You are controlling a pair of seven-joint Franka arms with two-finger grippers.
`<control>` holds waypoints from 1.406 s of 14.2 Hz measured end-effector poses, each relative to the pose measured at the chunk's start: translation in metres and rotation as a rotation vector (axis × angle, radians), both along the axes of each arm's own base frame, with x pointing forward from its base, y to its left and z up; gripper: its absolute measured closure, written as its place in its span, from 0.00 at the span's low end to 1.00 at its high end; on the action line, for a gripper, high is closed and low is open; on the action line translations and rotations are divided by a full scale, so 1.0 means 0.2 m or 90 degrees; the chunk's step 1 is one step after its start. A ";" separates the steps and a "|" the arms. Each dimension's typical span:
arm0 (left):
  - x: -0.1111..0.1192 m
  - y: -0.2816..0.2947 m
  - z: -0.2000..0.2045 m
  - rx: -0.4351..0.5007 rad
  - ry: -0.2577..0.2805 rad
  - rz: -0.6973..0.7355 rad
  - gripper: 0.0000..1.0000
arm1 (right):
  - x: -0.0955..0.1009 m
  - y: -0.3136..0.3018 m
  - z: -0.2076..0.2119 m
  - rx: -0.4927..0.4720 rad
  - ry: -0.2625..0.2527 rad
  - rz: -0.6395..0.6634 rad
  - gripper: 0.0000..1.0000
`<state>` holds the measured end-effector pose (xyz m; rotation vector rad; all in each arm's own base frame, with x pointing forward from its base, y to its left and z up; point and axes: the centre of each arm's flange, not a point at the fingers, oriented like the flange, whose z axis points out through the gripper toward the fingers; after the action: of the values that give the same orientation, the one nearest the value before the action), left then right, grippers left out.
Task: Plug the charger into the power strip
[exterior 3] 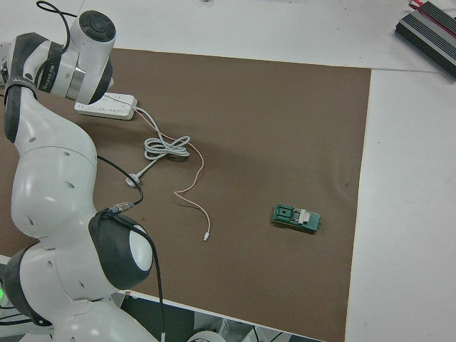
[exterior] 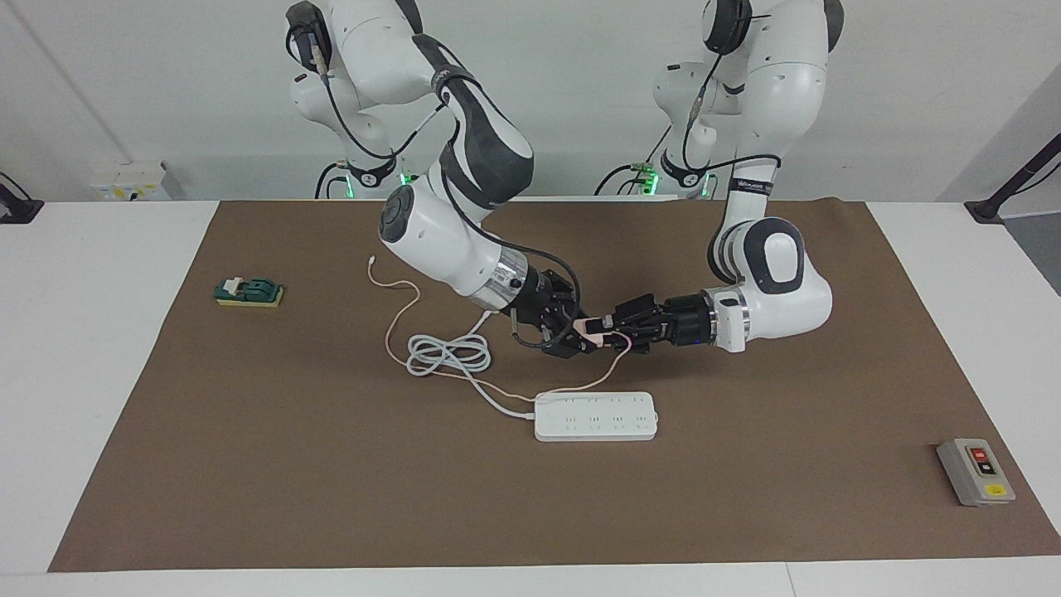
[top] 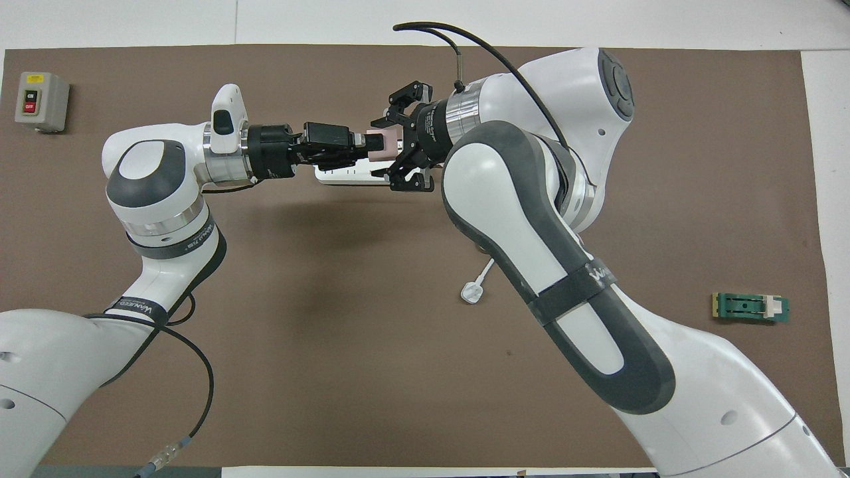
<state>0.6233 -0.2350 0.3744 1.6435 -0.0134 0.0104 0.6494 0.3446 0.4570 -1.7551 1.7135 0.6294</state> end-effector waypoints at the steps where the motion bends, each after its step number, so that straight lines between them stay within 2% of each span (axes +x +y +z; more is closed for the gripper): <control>1: 0.00 -0.01 0.00 0.000 -0.001 0.000 0.68 | 0.00 0.00 0.01 0.001 0.000 -0.001 0.11; 2: 0.00 0.00 0.01 0.000 -0.002 0.001 0.68 | 0.00 0.00 0.02 0.002 -0.002 -0.002 0.01; 6: 0.07 0.07 0.08 0.009 -0.013 0.024 0.68 | 0.01 -0.05 0.05 0.003 0.001 -0.005 0.00; 8: 0.11 0.14 0.09 0.057 -0.012 0.027 0.68 | 0.04 -0.14 0.09 0.005 0.005 -0.012 0.00; 11: 0.17 0.37 0.18 0.193 -0.002 0.015 0.68 | 0.06 -0.29 0.19 0.008 0.004 -0.018 0.00; 13: 0.17 0.55 0.31 0.304 0.009 0.018 0.68 | 0.05 -0.38 0.28 -0.012 -0.002 -0.008 0.00; 16: 0.07 0.77 0.55 0.451 0.029 0.007 0.68 | 0.02 -0.53 0.39 -0.053 -0.011 0.017 0.00; 20: -0.10 1.09 0.78 0.635 0.024 -0.020 0.68 | -0.01 -0.77 0.50 -0.104 -0.065 0.114 0.00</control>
<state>0.6037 -0.0170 0.5309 2.6409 -0.0158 -0.0608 0.6470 0.1914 0.5566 -2.0347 1.5887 0.4776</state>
